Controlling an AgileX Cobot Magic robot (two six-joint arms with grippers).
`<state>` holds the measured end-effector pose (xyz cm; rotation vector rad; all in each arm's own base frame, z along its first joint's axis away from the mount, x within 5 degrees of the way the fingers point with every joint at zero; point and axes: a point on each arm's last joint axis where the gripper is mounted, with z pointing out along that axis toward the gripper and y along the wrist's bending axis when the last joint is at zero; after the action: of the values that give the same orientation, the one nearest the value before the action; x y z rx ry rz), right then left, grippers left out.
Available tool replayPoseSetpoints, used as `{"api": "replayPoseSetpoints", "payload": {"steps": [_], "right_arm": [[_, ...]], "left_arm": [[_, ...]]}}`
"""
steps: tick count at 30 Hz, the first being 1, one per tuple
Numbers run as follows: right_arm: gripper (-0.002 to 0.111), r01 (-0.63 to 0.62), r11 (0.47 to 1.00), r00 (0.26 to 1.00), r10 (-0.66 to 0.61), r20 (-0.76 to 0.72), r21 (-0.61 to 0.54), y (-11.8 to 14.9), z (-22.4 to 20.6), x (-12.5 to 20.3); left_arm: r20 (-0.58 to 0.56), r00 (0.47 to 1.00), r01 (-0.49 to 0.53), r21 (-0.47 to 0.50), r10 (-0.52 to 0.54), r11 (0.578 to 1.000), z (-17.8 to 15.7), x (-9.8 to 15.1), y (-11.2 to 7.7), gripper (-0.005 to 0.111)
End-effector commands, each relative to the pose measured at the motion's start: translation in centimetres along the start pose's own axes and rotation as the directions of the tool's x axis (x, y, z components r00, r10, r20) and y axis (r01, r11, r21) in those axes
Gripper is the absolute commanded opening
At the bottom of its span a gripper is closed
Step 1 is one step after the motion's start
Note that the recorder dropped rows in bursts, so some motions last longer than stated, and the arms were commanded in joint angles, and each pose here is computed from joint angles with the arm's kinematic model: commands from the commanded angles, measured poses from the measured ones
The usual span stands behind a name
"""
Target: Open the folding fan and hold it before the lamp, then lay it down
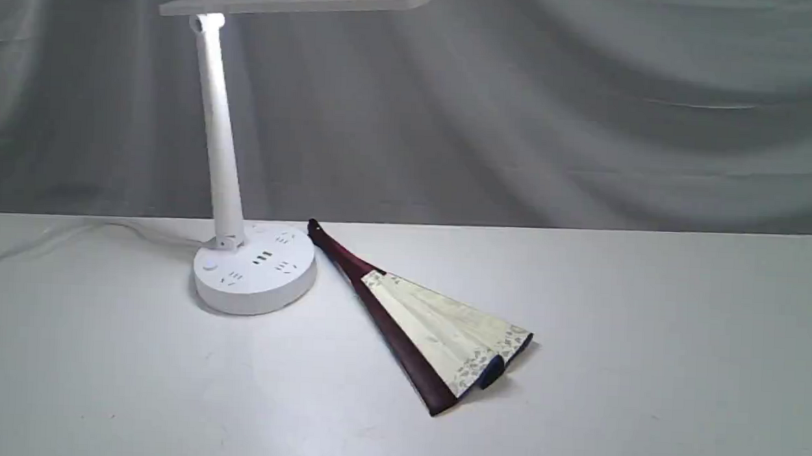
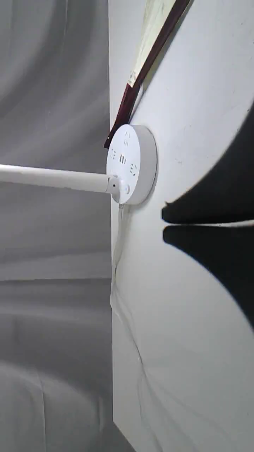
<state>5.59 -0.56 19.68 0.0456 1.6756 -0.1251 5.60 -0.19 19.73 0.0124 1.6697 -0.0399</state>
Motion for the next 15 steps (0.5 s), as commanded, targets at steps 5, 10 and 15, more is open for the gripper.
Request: {"api": "replayPoseSetpoints", "payload": {"steps": [5, 10, 15], "right_arm": [[0.000, -0.008, 1.000, 0.993, 0.006, 0.119, 0.019, -0.2, -0.1, -1.0], [0.000, -0.060, 0.998, 0.980, 0.055, 0.190, 0.020, -0.3, -0.2, -1.6], [0.000, -0.062, 0.998, 0.977, 0.057, 0.207, 0.018, -0.3, -0.4, -2.6]], "left_arm": [[0.093, 0.996, 0.011, 0.010, -0.011, 1.000, 0.0, -0.7, -0.1, 0.000], [0.128, 0.991, 0.041, 0.016, -0.042, 0.999, -0.1, -1.1, -0.1, 0.000], [0.108, 0.991, 0.079, 0.023, -0.081, 0.997, -0.1, -1.0, -0.1, 0.000]]}}
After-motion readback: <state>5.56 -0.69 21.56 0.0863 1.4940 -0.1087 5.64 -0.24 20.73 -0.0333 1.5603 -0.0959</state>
